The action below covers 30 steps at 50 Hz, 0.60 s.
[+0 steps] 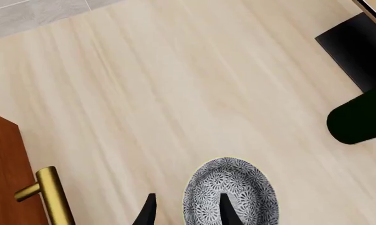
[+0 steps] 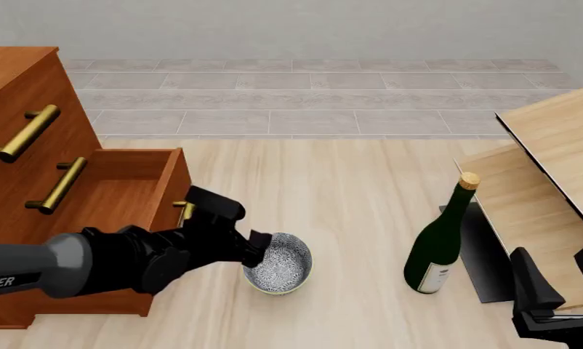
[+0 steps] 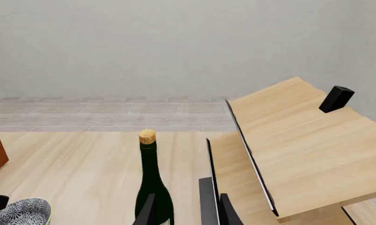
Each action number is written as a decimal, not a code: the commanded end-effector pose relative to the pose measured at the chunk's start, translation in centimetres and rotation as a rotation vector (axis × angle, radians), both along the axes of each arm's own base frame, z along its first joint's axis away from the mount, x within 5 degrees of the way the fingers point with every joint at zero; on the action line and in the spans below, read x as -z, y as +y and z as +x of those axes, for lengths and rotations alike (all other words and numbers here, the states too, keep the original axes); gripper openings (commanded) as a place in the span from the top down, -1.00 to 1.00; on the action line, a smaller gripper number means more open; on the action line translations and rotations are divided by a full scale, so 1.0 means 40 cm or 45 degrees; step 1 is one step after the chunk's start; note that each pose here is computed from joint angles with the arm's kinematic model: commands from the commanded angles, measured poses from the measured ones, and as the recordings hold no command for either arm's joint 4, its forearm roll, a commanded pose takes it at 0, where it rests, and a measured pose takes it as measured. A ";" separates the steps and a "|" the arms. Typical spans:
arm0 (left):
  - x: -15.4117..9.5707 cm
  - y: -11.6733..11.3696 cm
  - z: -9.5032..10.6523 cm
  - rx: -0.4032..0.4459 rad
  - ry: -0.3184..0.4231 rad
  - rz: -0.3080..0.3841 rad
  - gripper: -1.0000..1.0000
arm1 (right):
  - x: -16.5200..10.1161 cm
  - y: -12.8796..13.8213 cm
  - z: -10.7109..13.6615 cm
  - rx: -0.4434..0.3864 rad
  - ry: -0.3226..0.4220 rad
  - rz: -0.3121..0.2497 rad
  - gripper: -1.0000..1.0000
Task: Put the bowl on top of the cabinet.
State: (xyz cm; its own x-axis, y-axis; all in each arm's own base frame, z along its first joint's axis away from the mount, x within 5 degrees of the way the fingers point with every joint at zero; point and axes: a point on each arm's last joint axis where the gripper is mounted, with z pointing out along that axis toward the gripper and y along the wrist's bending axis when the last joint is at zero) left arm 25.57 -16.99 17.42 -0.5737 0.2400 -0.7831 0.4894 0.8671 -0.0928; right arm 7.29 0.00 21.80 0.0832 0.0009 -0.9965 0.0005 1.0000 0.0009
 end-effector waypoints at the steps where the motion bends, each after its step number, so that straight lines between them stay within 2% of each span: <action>1: 0.014 -0.001 0.007 -0.001 0.004 0.009 -1.00 | 0.000 0.000 0.000 0.000 0.000 0.000 -1.00; 30: 0.048 -0.013 0.015 0.019 0.010 0.030 -1.00 | 0.000 0.000 0.000 0.000 0.000 0.000 -1.00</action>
State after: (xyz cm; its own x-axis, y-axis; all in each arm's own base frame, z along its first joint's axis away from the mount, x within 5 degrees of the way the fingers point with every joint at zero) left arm 26.04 -17.36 15.86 -0.5767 0.2599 -0.7745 0.4976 0.8636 -0.0807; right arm 7.29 0.00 21.80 0.0832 0.0009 -0.9965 0.0005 1.0000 0.0010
